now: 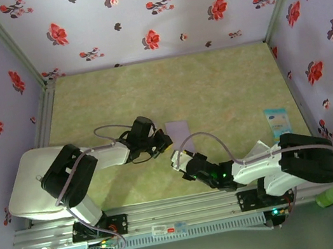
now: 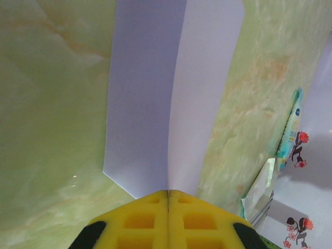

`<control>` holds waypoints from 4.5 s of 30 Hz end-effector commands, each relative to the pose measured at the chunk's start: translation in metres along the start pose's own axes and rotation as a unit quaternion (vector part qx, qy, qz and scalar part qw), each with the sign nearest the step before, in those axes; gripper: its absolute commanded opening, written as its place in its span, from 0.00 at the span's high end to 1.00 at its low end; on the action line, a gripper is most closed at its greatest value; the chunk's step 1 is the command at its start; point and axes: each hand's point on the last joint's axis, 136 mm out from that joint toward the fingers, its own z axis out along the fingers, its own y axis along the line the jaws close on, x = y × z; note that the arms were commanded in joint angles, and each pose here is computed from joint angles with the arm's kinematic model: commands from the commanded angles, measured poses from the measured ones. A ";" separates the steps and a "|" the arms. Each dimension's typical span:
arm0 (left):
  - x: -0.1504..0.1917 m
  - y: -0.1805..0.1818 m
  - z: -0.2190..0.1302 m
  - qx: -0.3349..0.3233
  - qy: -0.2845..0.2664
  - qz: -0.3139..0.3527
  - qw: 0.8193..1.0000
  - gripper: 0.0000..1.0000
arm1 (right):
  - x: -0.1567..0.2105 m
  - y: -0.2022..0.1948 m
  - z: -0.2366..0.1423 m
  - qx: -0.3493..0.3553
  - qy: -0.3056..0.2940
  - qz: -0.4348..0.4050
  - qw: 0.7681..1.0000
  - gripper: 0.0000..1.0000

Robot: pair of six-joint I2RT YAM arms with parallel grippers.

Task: Fold a paper plane with a square sheet of paper (pick it up from the middle)
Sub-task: Third fold the triangle at the center of the table.

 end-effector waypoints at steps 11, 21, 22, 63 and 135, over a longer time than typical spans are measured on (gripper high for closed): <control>-0.001 -0.005 -0.006 0.014 -0.002 -0.002 1.000 1.00 | -0.001 -0.008 -0.007 0.017 -0.004 0.023 1.000 0.86; -0.001 -0.005 -0.005 0.016 -0.003 -0.006 1.000 0.99 | 0.003 -0.007 -0.005 0.018 0.006 0.025 0.999 0.80; -0.001 -0.005 -0.005 0.016 -0.003 -0.006 1.000 0.99 | 0.004 -0.008 -0.004 0.020 0.007 0.024 0.999 0.81; -0.044 -0.051 -0.058 -0.023 -0.058 0.115 0.991 0.71 | -0.030 -0.010 -0.006 -0.226 0.004 0.372 0.900 1.00; -0.020 -0.010 -0.004 0.004 -0.028 -0.002 1.000 1.00 | -0.022 -0.030 -0.019 -0.143 0.057 0.222 0.963 0.54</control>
